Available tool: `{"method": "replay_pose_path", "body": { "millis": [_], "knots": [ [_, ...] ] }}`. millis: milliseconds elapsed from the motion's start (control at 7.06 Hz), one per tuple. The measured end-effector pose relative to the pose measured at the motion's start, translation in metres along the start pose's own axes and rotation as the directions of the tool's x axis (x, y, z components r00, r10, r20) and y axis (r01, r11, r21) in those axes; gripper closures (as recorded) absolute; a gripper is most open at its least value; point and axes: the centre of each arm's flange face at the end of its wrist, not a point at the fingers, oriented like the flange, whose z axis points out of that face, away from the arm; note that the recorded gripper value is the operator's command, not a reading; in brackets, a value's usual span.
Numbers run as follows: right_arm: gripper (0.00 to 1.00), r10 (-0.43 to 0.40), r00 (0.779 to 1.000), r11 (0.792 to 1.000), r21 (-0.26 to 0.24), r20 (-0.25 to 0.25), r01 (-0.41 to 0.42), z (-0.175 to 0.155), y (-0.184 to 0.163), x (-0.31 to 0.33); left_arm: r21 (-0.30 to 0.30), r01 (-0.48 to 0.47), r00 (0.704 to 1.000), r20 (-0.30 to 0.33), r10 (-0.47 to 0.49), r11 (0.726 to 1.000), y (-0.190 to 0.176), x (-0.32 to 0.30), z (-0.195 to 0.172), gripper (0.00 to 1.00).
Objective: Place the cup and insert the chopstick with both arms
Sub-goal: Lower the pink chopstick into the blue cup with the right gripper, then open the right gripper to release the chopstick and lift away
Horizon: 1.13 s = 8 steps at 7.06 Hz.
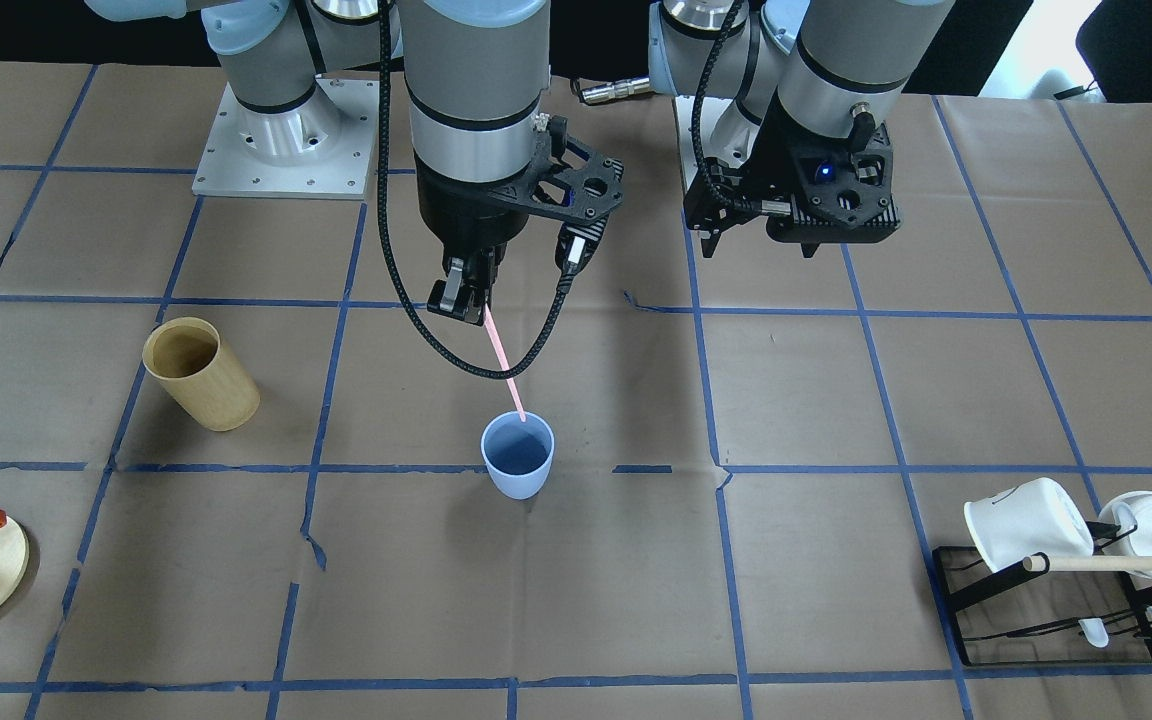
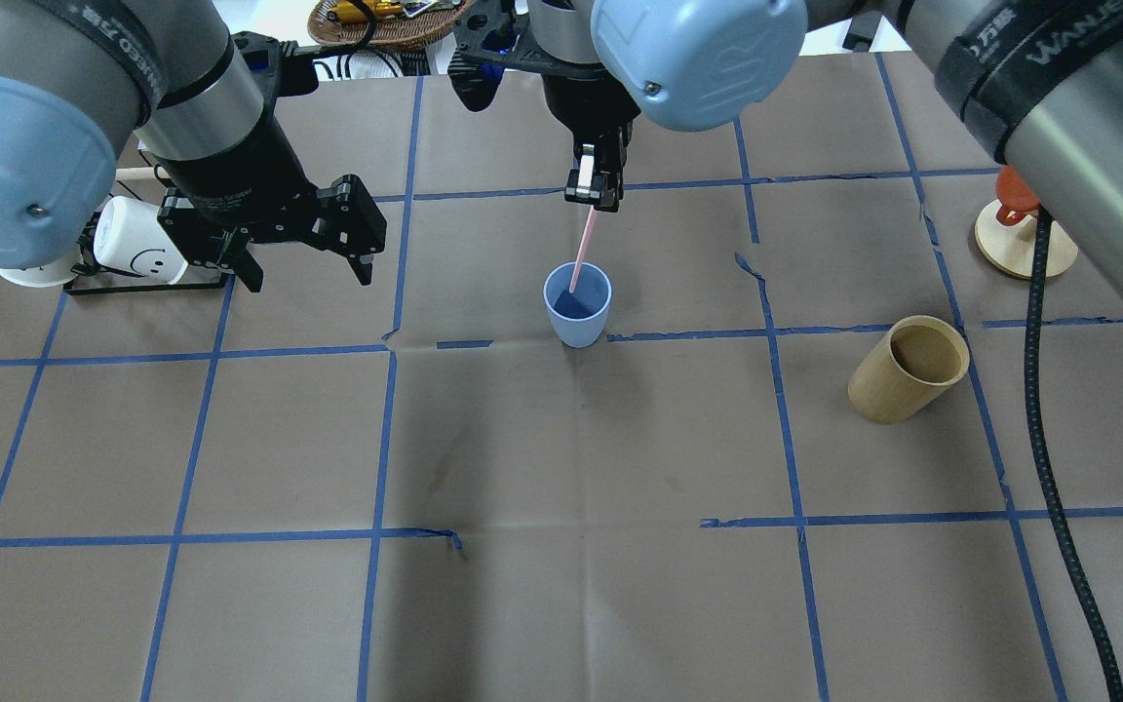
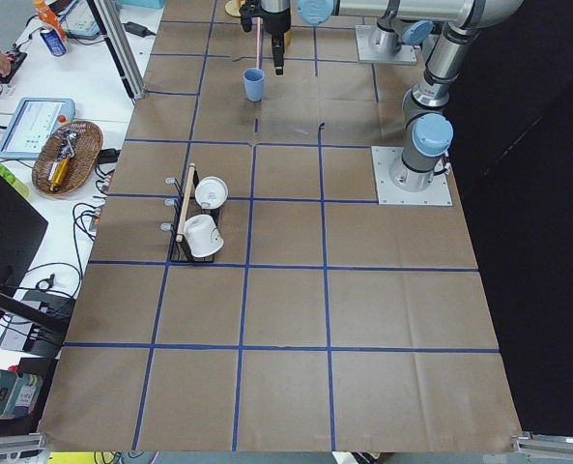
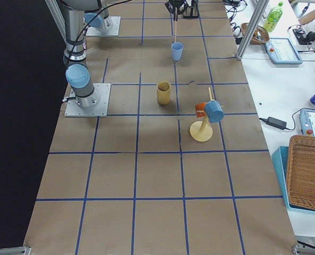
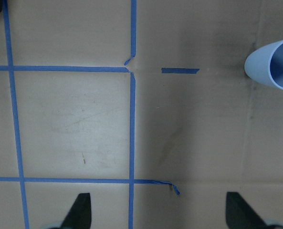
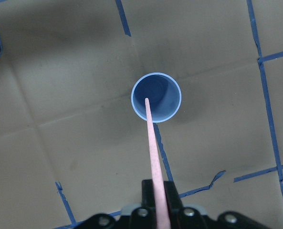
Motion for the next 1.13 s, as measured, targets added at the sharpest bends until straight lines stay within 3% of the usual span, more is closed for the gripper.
{"method": "replay_pose_path", "body": {
  "millis": [708,850,1133],
  "knots": [
    [0.86,0.046,0.999,0.999,-0.028,-0.007,-0.046,0.019,-0.008,0.011,-0.001,0.002,1.000,0.002,-0.002,1.000,-0.001,-0.001,0.001,0.00],
    [0.74,0.047,0.999,0.998,-0.029,-0.005,-0.047,0.022,-0.009,0.013,-0.001,0.004,1.000,0.003,-0.004,1.000,-0.001,-0.002,0.001,0.00],
    [0.08,0.048,0.999,0.998,-0.029,0.006,-0.048,0.027,-0.011,0.014,-0.001,0.004,1.000,0.003,-0.004,1.000,-0.001,-0.002,0.001,0.00]
  ]
}}
